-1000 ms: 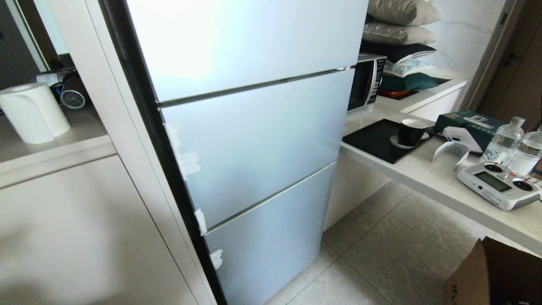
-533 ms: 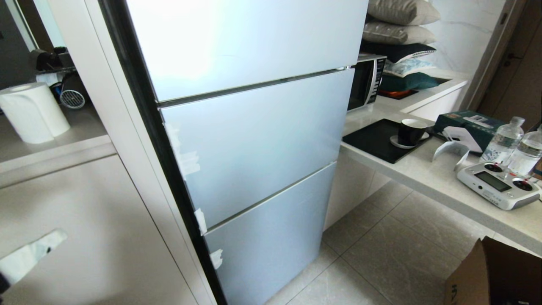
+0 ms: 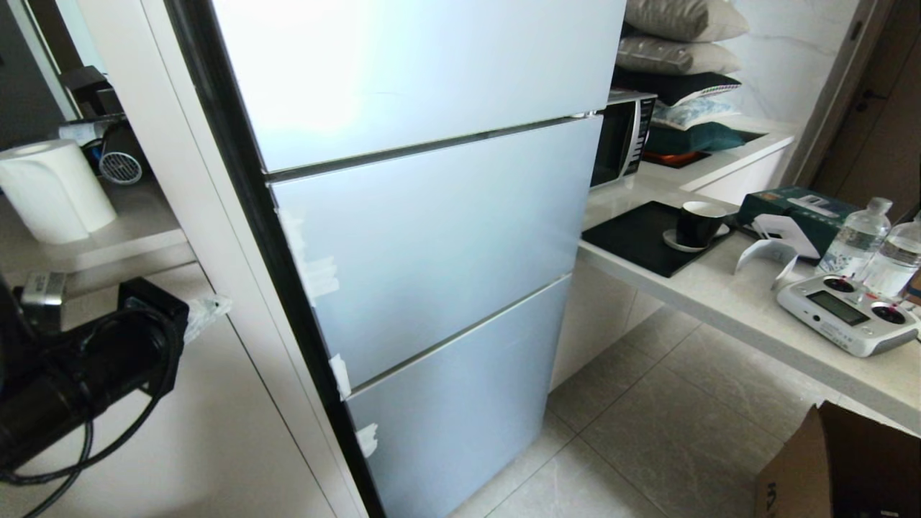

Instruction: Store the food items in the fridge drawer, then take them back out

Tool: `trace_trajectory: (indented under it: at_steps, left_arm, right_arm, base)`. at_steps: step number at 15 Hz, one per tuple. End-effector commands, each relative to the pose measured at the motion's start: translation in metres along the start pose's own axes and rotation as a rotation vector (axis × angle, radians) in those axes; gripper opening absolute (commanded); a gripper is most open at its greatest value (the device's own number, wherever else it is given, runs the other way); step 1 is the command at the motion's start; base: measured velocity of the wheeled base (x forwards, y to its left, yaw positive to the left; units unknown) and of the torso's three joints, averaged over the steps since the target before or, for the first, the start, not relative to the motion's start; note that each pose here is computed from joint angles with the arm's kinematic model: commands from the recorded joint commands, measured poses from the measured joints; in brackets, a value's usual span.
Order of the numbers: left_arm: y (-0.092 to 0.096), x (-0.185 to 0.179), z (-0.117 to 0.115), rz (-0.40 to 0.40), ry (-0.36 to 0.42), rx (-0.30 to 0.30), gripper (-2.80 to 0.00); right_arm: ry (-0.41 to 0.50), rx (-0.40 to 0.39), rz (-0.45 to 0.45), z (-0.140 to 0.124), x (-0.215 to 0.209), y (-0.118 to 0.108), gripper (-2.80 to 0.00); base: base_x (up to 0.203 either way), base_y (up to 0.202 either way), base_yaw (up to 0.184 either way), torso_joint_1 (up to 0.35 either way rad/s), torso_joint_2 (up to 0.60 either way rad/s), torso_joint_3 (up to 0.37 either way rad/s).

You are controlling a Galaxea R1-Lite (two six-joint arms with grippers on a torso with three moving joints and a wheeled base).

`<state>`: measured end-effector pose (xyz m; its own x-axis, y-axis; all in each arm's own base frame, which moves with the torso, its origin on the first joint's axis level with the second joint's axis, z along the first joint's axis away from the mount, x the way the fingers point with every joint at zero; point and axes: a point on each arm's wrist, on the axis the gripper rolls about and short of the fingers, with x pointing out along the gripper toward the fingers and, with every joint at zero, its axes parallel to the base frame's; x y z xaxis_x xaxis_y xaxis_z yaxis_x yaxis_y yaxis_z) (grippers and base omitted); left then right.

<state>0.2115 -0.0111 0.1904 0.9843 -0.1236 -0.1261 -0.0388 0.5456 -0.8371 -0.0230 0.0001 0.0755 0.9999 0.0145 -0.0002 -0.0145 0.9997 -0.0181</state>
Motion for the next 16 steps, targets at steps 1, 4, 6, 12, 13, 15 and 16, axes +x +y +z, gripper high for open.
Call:
trace_trajectory:
  at_steps: [1,4,6,12,13,15,16]
  left_arm:
    - [0.005,0.023,-0.002,-0.006,-0.002,0.004,-2.80]
    - [0.002,0.047,-0.002,-0.035,-0.069,0.027,-2.80]
    - [-0.007,0.059,-0.005,-0.086,-0.099,0.075,-2.80]
    - [-0.026,0.078,0.000,-0.146,-0.129,0.103,-2.80]
    - [-0.027,0.078,0.001,-0.147,-0.130,0.103,-2.80]
    - [-0.028,0.078,0.001,-0.152,-0.133,0.108,-2.80]
    - [-0.029,0.079,0.002,-0.156,-0.135,0.108,-2.80]
  right_arm:
    - [0.000,0.000,0.001,0.000,0.000,0.000,-2.80]
    - [0.000,0.000,0.001,0.000,0.000,0.000,-2.80]
    - [0.000,0.000,0.001,0.000,0.000,0.000,-2.80]
    - [0.000,0.000,0.001,0.000,0.000,0.000,-2.80]
    - [0.000,0.000,0.001,0.000,0.000,0.000,-2.80]
    - [0.000,0.000,0.001,0.000,0.000,0.000,-2.80]
    - [0.000,0.000,0.001,0.000,0.000,0.000,-2.80]
  base:
    - [0.000,0.000,0.000,0.000,0.00,0.000]
    - [0.000,0.000,0.000,0.000,0.00,0.000]
    - [0.000,0.000,0.000,0.000,0.00,0.000]
    - [0.000,0.000,0.000,0.000,0.00,0.000]
    - [0.000,0.000,0.000,0.000,0.00,0.000]
    - [0.000,0.000,0.000,0.000,0.00,0.000]
    - [0.000,0.000,0.000,0.000,0.00,0.000]
